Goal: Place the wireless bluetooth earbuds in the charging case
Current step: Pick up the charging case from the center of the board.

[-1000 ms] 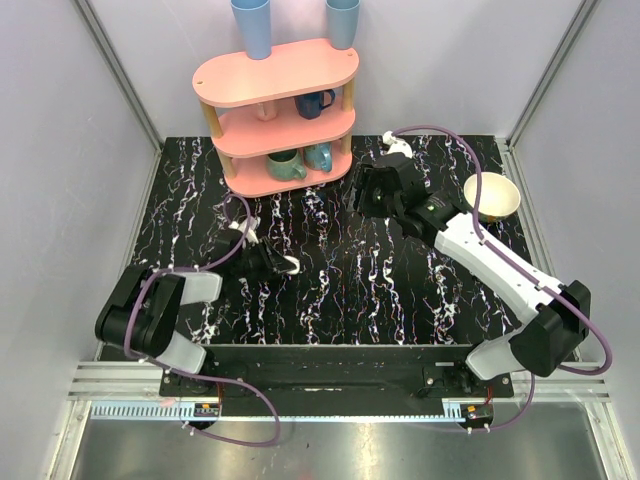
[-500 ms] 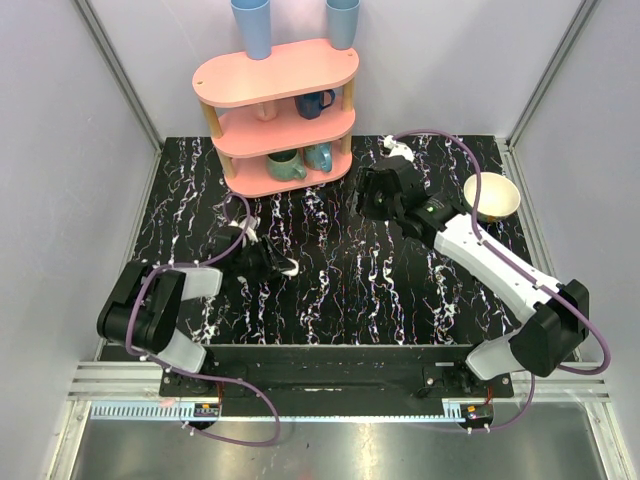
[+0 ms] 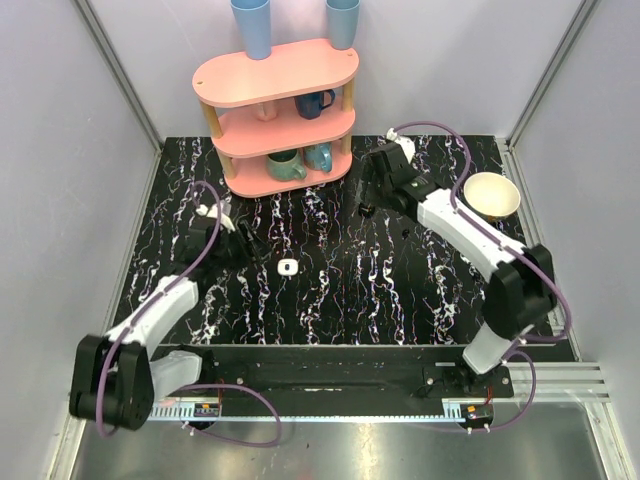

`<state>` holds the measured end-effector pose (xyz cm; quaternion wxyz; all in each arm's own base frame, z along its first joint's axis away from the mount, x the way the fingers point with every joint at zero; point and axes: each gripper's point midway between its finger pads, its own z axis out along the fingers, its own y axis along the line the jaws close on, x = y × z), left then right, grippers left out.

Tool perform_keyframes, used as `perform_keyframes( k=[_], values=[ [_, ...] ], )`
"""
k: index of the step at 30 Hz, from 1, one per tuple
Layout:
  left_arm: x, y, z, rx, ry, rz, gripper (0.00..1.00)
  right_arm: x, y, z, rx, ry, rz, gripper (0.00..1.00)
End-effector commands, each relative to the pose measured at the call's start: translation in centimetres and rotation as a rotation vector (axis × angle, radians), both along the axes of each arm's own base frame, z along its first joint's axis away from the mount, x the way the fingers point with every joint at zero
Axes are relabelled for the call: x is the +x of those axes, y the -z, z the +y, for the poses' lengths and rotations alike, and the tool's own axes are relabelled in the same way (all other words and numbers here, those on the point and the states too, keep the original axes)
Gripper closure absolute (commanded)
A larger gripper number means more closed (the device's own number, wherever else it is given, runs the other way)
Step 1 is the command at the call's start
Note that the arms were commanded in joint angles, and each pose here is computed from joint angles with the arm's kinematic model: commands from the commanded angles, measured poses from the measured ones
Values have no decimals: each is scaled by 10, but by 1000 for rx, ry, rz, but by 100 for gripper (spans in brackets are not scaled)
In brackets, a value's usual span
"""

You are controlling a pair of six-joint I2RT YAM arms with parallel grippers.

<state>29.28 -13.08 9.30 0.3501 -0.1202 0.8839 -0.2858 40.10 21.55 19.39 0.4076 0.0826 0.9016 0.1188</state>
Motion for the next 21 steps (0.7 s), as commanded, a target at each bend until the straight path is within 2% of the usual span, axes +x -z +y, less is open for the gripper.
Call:
perform_keyframes(
  k=[1, 5, 13, 21],
  values=[
    [6, -51, 21, 85, -41, -141, 38, 36, 19, -14, -70, 111, 24, 23],
    [6, -90, 19, 62, -15, -241, 37, 54, 51, -14, -124, 168, 124, 25],
    [-10, -139, 8, -1, 58, -366, 36, 86, 97, -12, -122, 315, 191, 25],
    [-21, -185, 7, 20, 104, -515, 34, 98, 122, -16, -97, 312, 267, 23]
  ],
)
